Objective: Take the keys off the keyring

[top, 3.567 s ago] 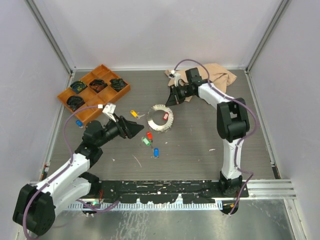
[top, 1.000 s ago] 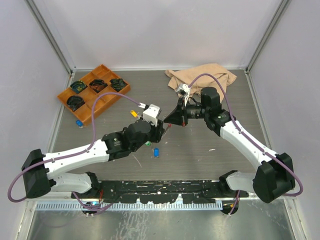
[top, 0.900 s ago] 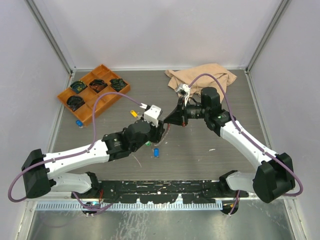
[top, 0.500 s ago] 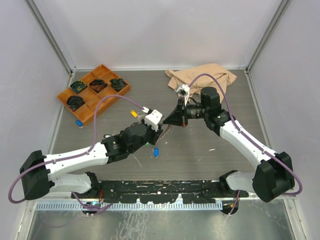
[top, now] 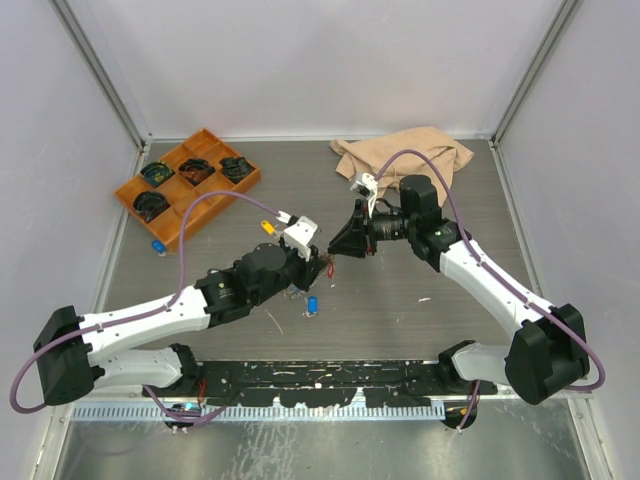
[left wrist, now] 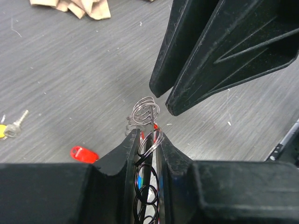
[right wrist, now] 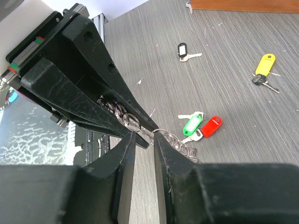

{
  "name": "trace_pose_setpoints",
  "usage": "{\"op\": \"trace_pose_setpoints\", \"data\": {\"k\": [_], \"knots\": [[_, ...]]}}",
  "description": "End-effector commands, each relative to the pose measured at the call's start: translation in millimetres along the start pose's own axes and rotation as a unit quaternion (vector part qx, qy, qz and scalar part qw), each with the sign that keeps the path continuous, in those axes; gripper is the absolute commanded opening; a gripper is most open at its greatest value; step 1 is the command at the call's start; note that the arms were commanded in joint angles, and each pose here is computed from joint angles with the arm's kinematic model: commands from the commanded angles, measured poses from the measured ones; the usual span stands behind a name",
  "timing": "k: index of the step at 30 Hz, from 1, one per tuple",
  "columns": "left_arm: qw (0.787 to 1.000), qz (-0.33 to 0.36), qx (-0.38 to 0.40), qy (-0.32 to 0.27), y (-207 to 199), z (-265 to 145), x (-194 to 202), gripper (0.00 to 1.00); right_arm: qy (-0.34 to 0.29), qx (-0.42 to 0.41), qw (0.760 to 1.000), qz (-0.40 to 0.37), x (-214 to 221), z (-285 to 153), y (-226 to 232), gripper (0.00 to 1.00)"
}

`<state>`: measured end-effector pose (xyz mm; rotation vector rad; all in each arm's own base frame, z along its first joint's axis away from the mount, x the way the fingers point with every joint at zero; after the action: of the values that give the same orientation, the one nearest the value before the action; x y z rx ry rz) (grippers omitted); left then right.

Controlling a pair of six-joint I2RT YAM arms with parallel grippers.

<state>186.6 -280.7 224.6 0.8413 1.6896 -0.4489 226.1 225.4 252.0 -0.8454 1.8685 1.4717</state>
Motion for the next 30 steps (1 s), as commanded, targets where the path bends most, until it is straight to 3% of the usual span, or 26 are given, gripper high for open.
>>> {"op": "trace_pose_setpoints", "data": {"k": [1, 5, 12, 18, 25, 30], "knots": [[0.997, -0.064, 0.006, -0.036, 0, 0, -19, 0.0, -0.009, -0.001, 0.999, -0.051, -17, -3, 5, 0.3], [0.996, -0.09, 0.001, -0.024, 6, 1, -6, 0.0, -0.004, 0.003, 0.999, -0.046, -15, -2, -1, 0.34], [0.984, -0.172, -0.014, -0.045, 24, -3, 3, 0.0, 0.001, 0.019, 0.998, -0.059, -13, -13, -12, 0.51], [0.973, -0.221, -0.031, -0.056, 31, -1, 0, 0.0, 0.01, 0.05, 0.992, -0.113, 10, -11, -40, 0.51], [0.972, -0.227, -0.023, -0.062, 30, -1, -7, 0.0, 0.002, 0.008, 0.986, -0.166, 39, -2, -55, 0.53], [0.972, -0.223, -0.01, -0.071, 29, -4, -16, 0.0, 0.003, 0.005, 0.987, -0.163, 44, 1, -61, 0.56]]}}
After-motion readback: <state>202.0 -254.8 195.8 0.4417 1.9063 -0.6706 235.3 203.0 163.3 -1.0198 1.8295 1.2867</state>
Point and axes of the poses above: each gripper's point midway between its finger pads, its own z axis out along the fingers, its own y axis along the line the jaws close on, x = y × z, the point moved 5 cm from there along -z, back along the fingers, and after that the axes turned 15 degrees about z, right-handed, at the moved point
